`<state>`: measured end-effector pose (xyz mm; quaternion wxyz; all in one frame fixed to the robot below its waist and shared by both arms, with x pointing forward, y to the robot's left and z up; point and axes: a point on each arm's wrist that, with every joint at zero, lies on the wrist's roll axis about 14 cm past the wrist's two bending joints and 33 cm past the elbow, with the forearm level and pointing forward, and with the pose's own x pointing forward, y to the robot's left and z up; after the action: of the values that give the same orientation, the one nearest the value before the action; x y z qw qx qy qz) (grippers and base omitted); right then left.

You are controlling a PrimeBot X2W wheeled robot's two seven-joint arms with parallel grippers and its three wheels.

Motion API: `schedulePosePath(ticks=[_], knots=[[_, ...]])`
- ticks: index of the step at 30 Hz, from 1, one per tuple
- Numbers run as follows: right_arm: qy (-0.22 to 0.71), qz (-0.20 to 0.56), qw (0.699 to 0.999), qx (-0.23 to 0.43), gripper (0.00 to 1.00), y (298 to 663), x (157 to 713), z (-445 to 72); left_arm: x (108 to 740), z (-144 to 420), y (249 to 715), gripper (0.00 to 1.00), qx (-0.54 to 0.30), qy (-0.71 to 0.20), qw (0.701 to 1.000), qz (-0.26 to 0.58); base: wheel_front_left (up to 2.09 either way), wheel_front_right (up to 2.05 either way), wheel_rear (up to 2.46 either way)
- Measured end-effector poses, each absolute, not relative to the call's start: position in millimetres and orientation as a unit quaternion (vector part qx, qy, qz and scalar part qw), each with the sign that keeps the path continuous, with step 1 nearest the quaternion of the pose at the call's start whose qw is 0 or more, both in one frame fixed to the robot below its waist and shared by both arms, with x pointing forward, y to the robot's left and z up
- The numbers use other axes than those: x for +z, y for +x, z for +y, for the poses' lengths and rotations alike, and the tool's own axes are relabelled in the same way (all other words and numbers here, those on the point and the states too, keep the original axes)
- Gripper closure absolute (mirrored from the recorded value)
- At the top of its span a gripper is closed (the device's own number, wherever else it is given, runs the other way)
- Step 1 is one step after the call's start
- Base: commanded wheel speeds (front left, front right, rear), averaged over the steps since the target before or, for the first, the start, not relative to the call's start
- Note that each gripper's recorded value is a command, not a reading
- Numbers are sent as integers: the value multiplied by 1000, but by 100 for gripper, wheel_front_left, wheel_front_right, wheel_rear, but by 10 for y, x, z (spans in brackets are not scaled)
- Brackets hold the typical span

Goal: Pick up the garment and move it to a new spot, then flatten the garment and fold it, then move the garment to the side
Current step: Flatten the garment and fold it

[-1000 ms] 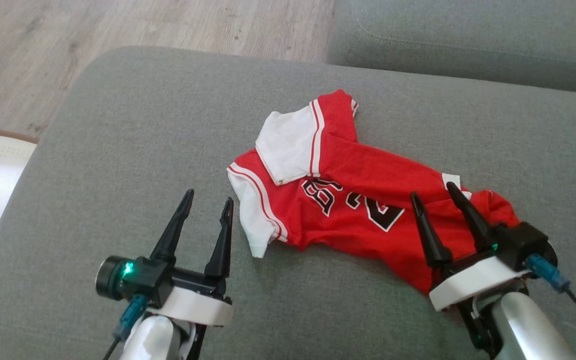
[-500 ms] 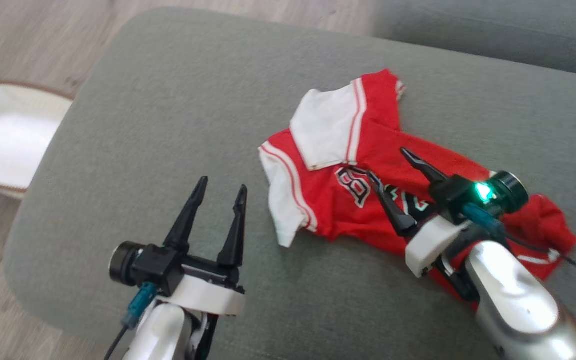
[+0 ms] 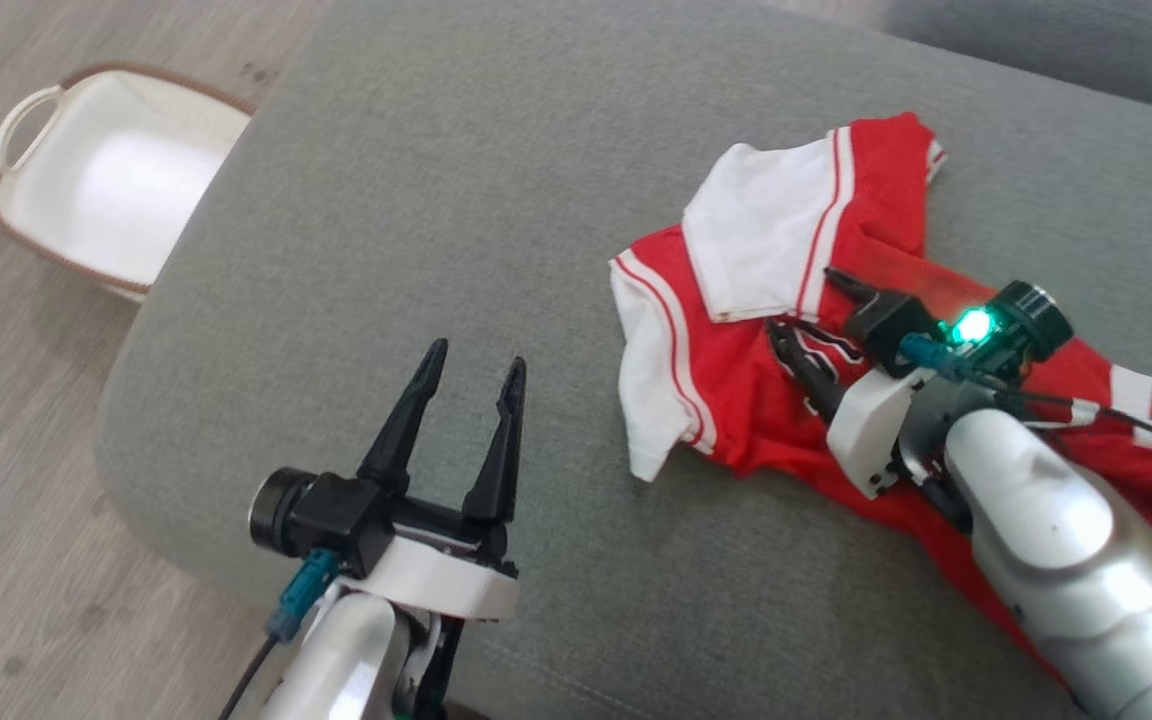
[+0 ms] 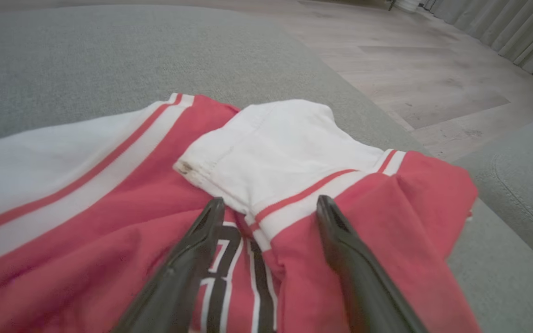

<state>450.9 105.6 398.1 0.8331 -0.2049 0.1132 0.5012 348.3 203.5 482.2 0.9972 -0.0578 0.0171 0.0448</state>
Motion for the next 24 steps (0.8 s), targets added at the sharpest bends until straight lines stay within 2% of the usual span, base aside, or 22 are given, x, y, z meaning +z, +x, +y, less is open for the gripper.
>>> schedulePosePath(ticks=[5,7,17,20,24], knots=[[-215,133,828,500,1,4594,3833,1077,4787,2100,3458,0,59,-57,996,24,0,0,0],[-208,139,830,498,100,4603,3799,1077,4789,2110,3457,0,60,-56,996,24,0,0,0],[-123,114,876,453,100,4801,4170,996,4851,2017,3511,0,45,-59,997,12,0,0,0],[-93,94,899,417,100,5078,4423,858,4864,1984,3531,0,39,-60,997,10,0,0,0],[-107,76,922,365,100,5607,4682,518,4827,1984,3548,0,40,-60,997,16,0,0,0]])
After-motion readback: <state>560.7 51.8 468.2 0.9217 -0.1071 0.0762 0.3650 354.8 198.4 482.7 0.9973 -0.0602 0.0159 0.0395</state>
